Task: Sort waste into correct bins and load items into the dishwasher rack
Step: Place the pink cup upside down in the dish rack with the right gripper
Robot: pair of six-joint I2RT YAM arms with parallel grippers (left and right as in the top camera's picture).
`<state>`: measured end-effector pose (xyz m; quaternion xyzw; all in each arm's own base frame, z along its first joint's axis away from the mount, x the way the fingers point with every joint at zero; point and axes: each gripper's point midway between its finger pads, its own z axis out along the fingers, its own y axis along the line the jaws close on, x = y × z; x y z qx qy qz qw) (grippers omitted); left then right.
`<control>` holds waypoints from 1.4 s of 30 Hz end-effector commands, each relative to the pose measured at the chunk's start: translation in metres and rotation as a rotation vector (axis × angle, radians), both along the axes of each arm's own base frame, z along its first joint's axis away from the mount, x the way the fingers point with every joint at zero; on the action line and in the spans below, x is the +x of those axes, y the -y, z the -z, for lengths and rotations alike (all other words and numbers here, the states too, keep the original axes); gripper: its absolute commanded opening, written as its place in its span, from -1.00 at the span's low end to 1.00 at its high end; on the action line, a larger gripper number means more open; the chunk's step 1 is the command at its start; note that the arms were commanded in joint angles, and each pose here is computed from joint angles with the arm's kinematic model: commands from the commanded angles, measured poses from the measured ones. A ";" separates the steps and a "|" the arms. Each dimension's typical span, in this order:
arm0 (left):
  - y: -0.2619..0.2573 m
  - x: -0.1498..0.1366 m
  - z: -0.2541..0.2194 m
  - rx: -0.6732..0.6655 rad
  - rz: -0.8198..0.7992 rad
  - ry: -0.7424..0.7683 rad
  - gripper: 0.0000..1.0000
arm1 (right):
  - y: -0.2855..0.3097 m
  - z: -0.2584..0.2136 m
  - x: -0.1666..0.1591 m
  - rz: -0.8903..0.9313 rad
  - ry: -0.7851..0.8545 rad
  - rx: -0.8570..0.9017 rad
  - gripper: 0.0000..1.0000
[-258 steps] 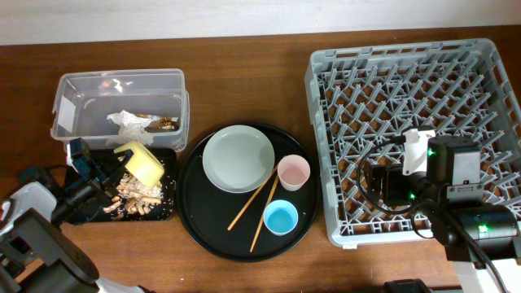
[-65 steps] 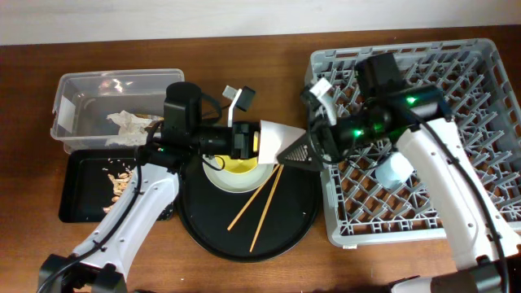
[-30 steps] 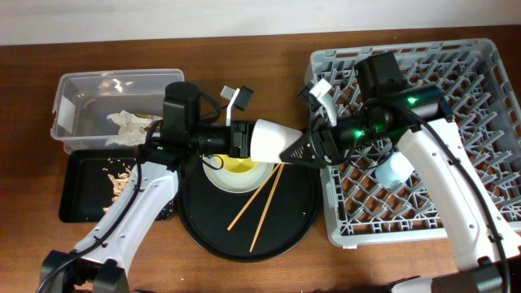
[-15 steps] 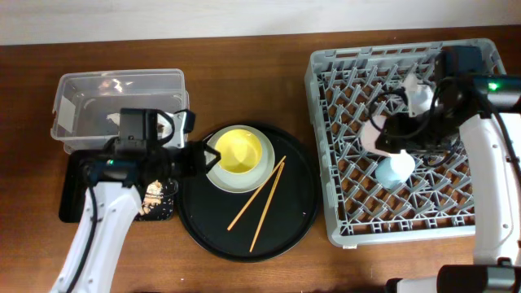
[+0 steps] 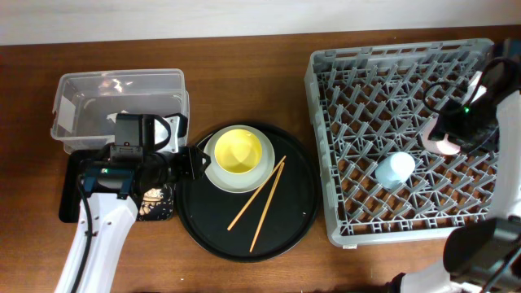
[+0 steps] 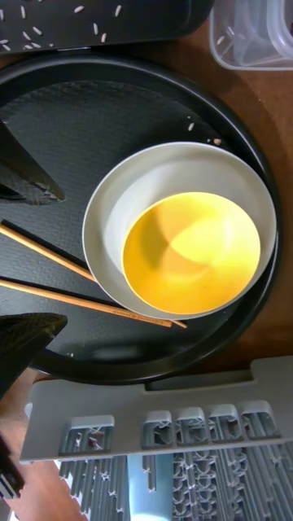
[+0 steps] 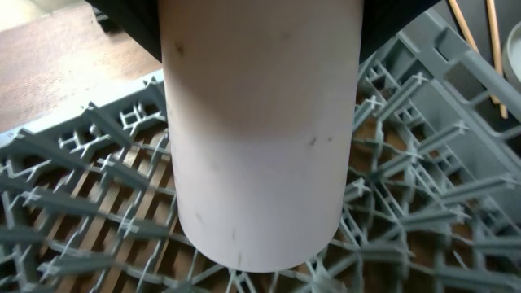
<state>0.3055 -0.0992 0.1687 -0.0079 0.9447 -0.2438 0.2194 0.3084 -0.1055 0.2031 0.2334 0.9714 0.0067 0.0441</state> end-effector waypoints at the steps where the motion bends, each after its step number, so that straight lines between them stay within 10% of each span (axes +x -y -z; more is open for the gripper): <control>1: -0.003 -0.004 -0.001 0.019 0.006 -0.002 -0.16 | 0.003 0.013 0.005 0.001 -0.042 0.016 -0.85; 9: -0.004 -0.007 0.001 0.020 0.006 -0.015 -0.16 | -0.016 0.055 0.029 -0.060 -0.093 0.103 -0.82; 12: -0.004 -0.007 0.001 0.020 0.006 -0.016 -0.16 | -0.020 0.065 0.035 -0.071 -0.100 0.115 0.44; 13: -0.004 -0.007 0.001 0.020 0.006 -0.015 -0.16 | -0.020 0.065 0.036 -0.071 -0.100 0.115 0.58; 19: -0.029 -0.018 0.017 0.160 -0.061 -0.083 -0.15 | -0.031 0.032 0.032 -0.096 -0.035 0.126 0.61; 25: -0.094 -0.046 0.035 0.435 -0.329 -0.245 0.27 | -0.192 -0.021 0.013 -0.605 0.110 0.260 0.61; 33: -0.113 -0.048 0.036 0.356 -0.417 -0.283 0.48 | -0.344 0.106 -0.059 -0.672 -0.038 0.275 0.61; 42: -0.113 -0.050 0.036 0.357 -0.414 -0.290 0.49 | -0.354 0.202 -0.070 -0.510 -0.092 -0.016 0.32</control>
